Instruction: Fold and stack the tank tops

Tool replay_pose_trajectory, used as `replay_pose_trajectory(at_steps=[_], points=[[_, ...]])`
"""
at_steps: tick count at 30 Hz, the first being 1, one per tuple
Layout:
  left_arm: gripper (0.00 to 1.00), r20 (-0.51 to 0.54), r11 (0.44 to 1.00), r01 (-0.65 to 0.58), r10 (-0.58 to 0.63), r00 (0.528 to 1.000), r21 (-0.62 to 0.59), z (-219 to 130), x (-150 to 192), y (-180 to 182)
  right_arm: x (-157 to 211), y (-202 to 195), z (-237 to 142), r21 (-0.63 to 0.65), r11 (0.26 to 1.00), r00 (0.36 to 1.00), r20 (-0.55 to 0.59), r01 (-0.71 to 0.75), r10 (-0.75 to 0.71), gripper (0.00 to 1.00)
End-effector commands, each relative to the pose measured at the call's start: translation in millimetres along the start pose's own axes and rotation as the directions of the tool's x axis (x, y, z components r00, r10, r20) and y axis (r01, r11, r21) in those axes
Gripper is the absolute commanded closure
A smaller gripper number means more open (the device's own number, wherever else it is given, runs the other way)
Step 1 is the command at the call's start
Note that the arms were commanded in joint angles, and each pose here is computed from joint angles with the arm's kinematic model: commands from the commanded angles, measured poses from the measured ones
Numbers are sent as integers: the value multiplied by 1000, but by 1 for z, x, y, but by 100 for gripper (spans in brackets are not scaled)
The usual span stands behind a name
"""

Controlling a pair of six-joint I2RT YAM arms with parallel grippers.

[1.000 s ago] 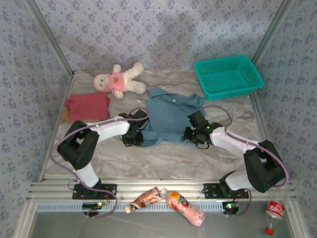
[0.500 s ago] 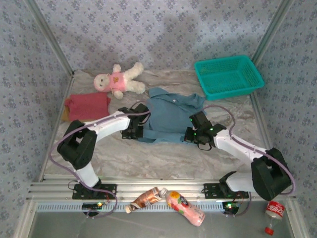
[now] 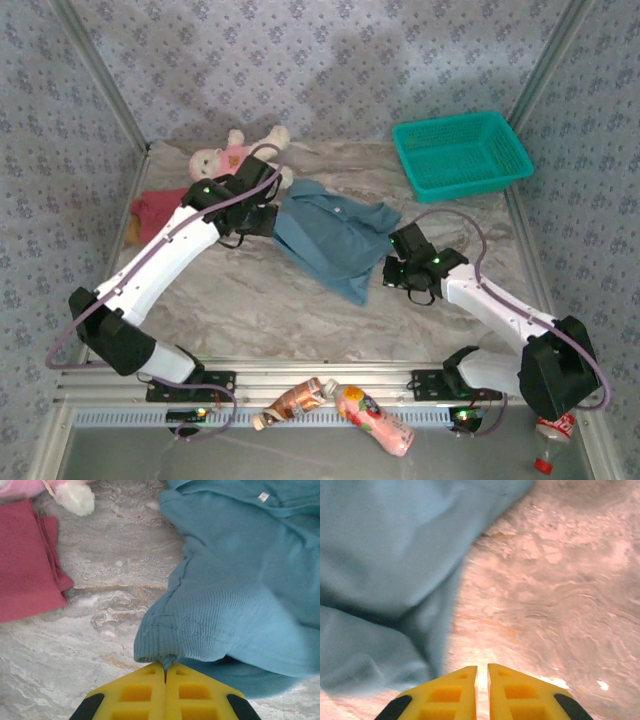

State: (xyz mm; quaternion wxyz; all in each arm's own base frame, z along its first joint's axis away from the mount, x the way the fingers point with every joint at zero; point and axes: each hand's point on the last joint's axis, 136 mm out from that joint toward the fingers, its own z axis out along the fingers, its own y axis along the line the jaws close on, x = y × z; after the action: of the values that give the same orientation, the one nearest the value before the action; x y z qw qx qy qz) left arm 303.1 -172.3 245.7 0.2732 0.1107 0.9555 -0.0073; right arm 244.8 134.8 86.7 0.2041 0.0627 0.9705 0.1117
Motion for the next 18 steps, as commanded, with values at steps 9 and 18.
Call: replay_pose_trajectory(at_steps=[9, 18], points=[[100, -82, 995, -100, 99, 992, -14, 0, 2, 2, 4, 62, -5, -206, 944, 964, 116, 259, -240, 69], [100, -115, 998, -47, 43, 992, -35, 14, -1, 9, 24, 160, 24, -176, 788, 803, 233, 590, -549, 47]])
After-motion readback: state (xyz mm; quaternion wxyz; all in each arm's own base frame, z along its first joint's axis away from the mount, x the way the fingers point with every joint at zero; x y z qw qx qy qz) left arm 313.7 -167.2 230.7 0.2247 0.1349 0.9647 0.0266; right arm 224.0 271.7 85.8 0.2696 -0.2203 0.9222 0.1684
